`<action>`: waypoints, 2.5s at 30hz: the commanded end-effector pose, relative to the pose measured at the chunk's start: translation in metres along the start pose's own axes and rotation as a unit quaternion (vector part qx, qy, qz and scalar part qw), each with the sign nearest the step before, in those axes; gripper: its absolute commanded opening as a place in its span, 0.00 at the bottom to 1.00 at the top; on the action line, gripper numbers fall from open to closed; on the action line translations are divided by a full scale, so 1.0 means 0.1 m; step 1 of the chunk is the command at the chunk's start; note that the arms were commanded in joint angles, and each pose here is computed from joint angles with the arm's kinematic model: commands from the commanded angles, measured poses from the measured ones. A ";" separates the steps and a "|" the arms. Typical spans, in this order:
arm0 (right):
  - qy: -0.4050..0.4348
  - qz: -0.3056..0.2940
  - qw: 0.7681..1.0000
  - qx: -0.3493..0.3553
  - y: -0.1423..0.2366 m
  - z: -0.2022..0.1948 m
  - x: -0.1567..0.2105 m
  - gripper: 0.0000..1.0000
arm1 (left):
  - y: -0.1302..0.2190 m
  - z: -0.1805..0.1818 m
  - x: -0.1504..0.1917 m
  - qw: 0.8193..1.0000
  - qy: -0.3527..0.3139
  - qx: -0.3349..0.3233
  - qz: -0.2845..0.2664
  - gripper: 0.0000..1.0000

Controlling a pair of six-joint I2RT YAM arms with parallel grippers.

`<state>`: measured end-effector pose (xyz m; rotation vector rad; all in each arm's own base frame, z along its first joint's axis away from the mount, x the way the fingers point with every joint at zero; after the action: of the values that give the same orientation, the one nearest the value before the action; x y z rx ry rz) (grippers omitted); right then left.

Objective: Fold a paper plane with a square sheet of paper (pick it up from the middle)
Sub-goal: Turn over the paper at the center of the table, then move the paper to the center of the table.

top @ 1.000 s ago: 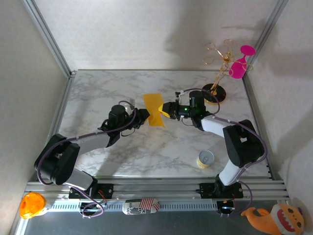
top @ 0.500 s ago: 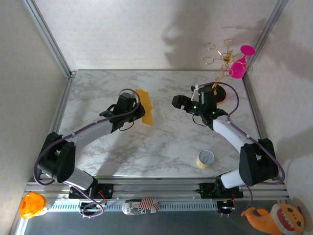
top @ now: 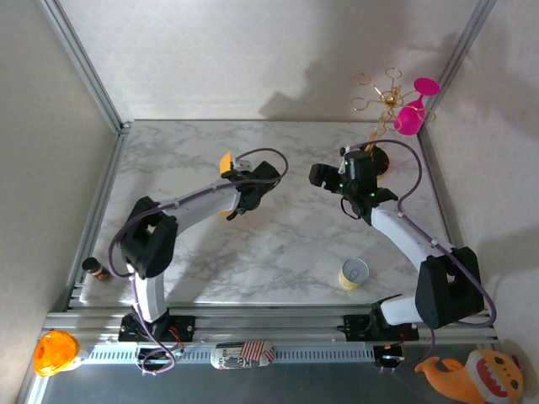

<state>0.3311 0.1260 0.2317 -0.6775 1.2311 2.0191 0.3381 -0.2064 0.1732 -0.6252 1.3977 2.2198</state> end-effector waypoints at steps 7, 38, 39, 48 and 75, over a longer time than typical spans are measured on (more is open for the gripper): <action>-0.038 -0.037 0.998 0.027 0.14 -0.15 -0.11 0.88 | -0.16 -0.49 0.17 0.997 -0.047 0.018 0.054 0.16; 0.015 0.213 0.965 -0.149 -0.86 1.15 0.98 0.66 | -0.28 1.16 0.27 0.883 0.373 0.284 0.029 1.00; 0.023 0.224 0.962 -0.156 -0.91 1.25 1.06 0.66 | -0.29 1.22 0.30 0.883 0.377 0.279 0.030 1.00; 0.061 0.285 0.939 -0.183 -1.25 1.80 1.51 0.65 | -0.40 1.53 0.55 0.871 0.422 0.248 0.034 1.00; 0.230 0.373 0.888 -0.140 -0.88 0.89 1.71 0.60 | -0.42 1.22 0.48 0.844 0.397 0.354 0.069 1.00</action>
<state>0.2899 0.2992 0.0972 -0.9997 1.5954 2.7878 0.3027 -0.0597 0.1586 -1.3041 2.4837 1.4194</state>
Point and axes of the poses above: each hand's point on the last joint's axis, 136 mm out from that joint toward the fingers, its own y axis back along the fingers, its own z axis along the line the jaws close on, x = y × z, the point moved 8 cm from there along y, back along the fingers, and after that the axes turned 1 degree about -y, right-handed, at the moved point
